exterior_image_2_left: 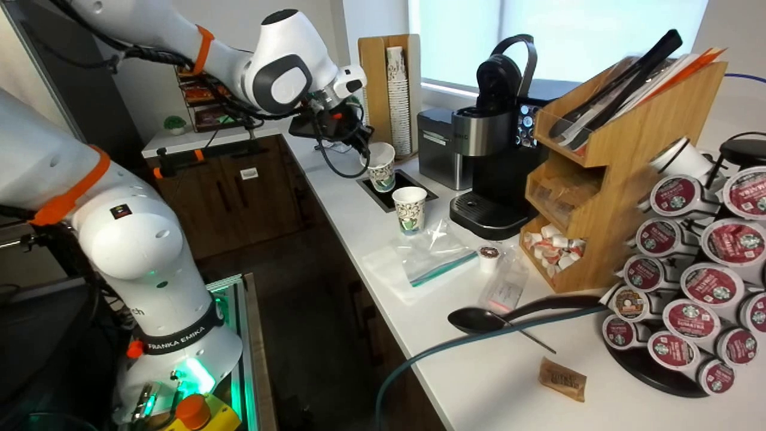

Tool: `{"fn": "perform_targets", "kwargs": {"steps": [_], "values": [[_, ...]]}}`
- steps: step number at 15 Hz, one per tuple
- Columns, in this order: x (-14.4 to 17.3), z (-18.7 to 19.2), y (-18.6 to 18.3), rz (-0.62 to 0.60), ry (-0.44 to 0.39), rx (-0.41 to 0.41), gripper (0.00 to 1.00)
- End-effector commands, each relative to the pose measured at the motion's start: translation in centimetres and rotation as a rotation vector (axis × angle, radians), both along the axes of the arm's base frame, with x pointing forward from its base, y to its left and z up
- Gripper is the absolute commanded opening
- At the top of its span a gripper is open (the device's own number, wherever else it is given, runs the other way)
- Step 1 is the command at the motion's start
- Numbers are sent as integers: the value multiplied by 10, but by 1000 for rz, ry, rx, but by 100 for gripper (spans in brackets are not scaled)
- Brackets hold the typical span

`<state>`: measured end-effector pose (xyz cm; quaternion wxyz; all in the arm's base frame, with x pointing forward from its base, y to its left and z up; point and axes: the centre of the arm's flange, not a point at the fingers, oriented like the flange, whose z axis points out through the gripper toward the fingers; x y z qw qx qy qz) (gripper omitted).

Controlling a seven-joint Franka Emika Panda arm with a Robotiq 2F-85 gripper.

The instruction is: Put the item in the cup into the other cup

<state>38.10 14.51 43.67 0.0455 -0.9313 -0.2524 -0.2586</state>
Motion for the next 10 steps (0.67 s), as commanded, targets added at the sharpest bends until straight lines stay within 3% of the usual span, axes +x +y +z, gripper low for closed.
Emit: {"fn": "perform_targets", "kwargs": {"steps": [1, 6, 10], "values": [[-22, -3, -76, 32, -72, 183, 1], [-4, 12, -96, 184, -127, 339, 1], [-12, 3, -84, 293, -91, 468, 1]]}}
